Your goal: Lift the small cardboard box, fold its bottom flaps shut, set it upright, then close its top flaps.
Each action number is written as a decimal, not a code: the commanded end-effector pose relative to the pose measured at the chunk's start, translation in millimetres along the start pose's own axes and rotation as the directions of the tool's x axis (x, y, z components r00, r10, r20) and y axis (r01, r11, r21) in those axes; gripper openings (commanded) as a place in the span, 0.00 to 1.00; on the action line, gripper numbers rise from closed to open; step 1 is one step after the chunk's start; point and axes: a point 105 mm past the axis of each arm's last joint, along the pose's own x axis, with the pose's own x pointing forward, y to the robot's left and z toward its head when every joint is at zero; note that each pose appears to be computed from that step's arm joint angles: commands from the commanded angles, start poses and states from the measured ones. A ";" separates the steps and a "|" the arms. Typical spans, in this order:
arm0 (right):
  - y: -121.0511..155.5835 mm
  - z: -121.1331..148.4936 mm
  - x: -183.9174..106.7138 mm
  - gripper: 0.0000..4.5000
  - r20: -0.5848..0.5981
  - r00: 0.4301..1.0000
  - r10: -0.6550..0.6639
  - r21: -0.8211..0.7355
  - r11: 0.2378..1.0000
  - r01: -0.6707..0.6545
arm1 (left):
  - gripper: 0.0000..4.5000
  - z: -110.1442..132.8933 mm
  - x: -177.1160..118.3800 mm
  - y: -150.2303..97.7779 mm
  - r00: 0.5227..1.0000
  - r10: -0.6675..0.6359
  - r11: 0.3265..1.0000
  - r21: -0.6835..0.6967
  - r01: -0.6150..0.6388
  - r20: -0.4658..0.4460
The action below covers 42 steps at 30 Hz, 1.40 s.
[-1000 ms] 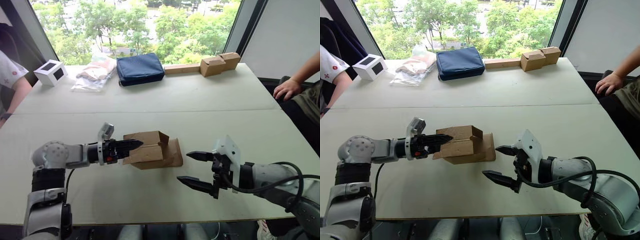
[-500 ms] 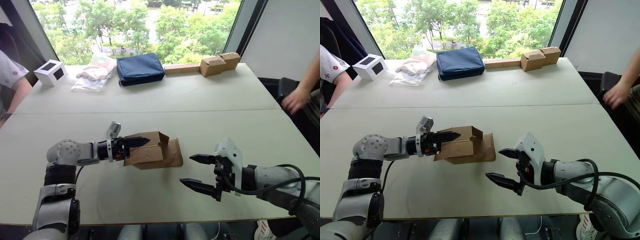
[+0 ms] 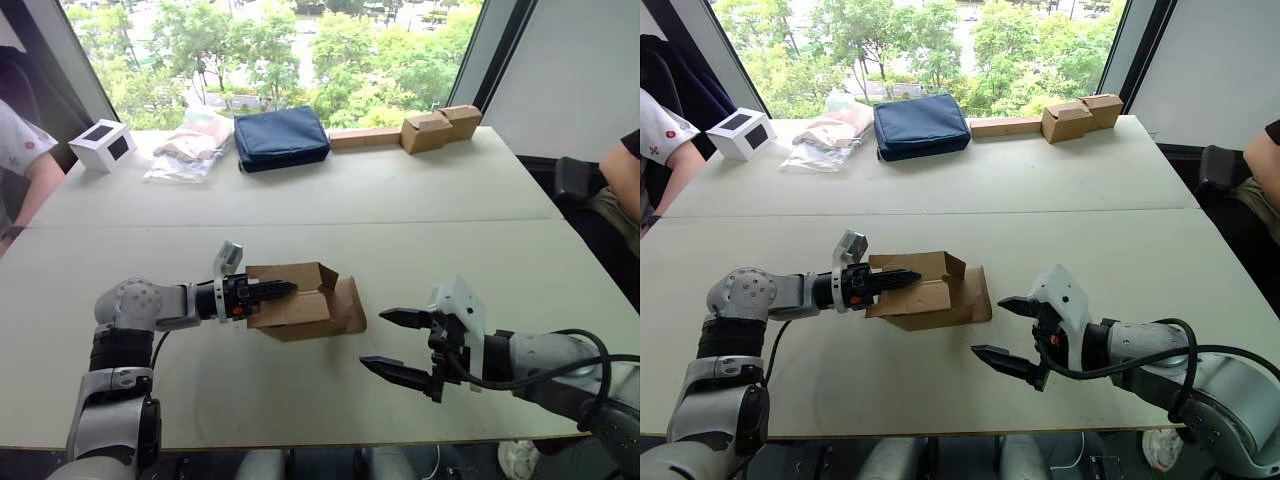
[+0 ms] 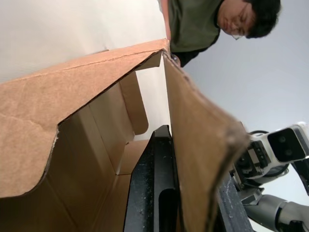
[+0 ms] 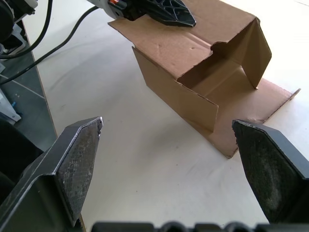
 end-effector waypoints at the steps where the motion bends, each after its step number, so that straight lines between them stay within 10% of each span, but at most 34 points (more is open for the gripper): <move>1: 3.7 10.1 -2.3 1.00 0.055 0.999 0.001 -0.019 1.000 0.000 | 0.01 9.5 -13.4 -20.4 0.999 -0.038 0.992 0.124 0.034 0.029; 8: -53.6 71.9 -7.8 0.84 0.431 0.876 -0.218 0.179 0.972 0.154 | 0.00 49.8 -24.4 -80.6 0.998 -0.052 0.842 0.539 0.027 0.030; 19: -76.1 148.2 30.8 0.02 0.635 0.732 -0.246 0.229 0.965 0.125 | 0.00 86.3 -35.1 -125.2 0.999 -0.027 0.608 0.793 0.034 -0.022; 42: -39.8 144.9 75.6 0.02 0.579 0.812 -0.074 0.134 0.991 -0.005 | 0.00 83.4 -26.7 -128.4 0.993 -0.070 0.565 0.817 0.118 -0.096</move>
